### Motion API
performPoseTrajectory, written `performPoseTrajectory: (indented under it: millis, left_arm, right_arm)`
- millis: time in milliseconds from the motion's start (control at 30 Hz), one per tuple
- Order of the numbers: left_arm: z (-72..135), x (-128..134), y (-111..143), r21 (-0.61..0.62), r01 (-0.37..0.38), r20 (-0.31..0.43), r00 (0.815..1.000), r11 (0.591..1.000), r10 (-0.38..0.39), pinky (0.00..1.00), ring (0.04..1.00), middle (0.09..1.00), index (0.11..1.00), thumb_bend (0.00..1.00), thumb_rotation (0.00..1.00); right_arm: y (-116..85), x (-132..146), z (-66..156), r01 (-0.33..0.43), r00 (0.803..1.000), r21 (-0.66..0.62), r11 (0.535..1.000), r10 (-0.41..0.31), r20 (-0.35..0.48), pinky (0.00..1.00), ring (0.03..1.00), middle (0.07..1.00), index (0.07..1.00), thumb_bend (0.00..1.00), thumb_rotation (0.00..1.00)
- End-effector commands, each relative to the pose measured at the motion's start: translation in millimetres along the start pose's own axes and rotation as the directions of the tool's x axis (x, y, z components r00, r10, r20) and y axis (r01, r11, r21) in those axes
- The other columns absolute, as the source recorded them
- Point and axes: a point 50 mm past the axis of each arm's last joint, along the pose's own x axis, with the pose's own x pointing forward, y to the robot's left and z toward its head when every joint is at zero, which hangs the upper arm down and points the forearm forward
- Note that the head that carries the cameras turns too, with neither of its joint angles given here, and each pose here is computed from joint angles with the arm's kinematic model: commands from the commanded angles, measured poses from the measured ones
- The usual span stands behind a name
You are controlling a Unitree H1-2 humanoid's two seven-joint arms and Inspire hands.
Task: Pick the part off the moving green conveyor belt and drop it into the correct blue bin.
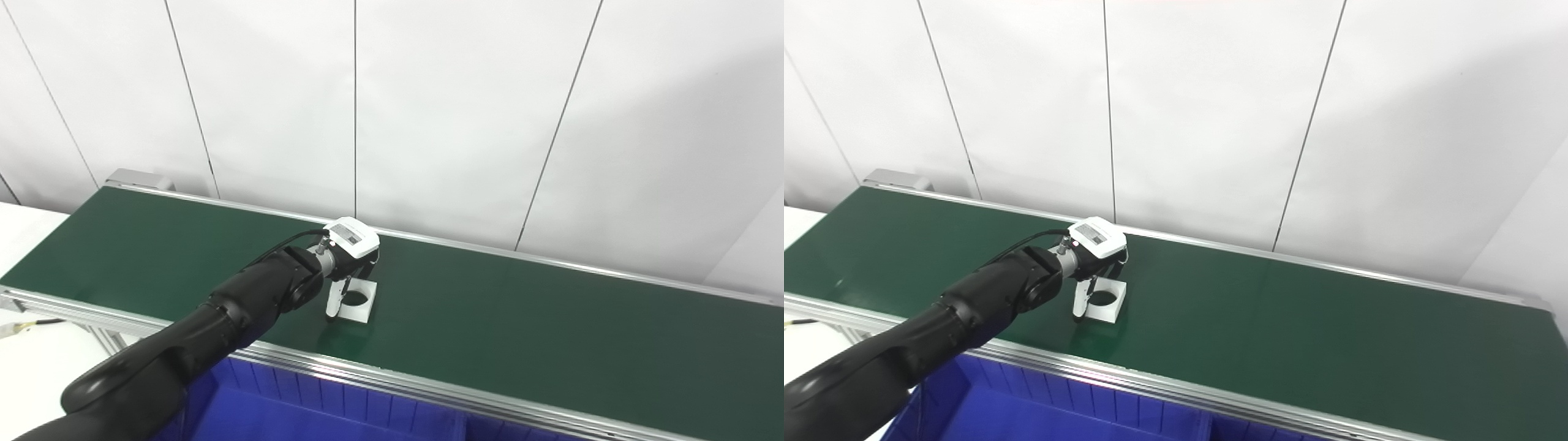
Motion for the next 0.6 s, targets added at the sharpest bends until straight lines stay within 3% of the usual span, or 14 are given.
performPoseTrajectory:
  millis: [0,200,267,567]
  left_arm:
    - [-13,-9,35,0.006,-0.095,-0.016,0.995,0.995,0.095,0.22,0.296,0.397,0.495,0.52,0.06]
    - [-4,-37,58,0.000,-0.182,0.060,0.981,0.983,0.182,0.22,0.292,0.399,0.495,0.52,0.05]
    - [0,-49,64,-0.008,-0.202,0.083,0.976,0.979,0.202,0.22,0.292,0.442,0.494,0.52,0.02]
    - [15,-90,72,-0.028,-0.267,0.173,0.948,0.963,0.268,0.24,0.315,0.477,0.493,0.53,0.00]
  right_arm:
    - [-3,5,9,-0.002,0.997,0.013,1.000,0.001,0.076,0.88,0.883,0.870,0.879,0.81,1.00]
    - [-4,4,11,-0.008,0.996,0.033,0.999,0.005,0.084,0.90,0.882,0.871,0.888,0.81,1.00]
    - [-5,5,12,-0.008,0.996,0.033,0.999,0.005,0.088,0.90,0.881,0.868,0.887,0.81,1.00]
    - [-7,5,23,-0.015,0.992,0.028,0.999,0.011,0.127,0.90,0.890,0.877,0.893,0.79,1.00]
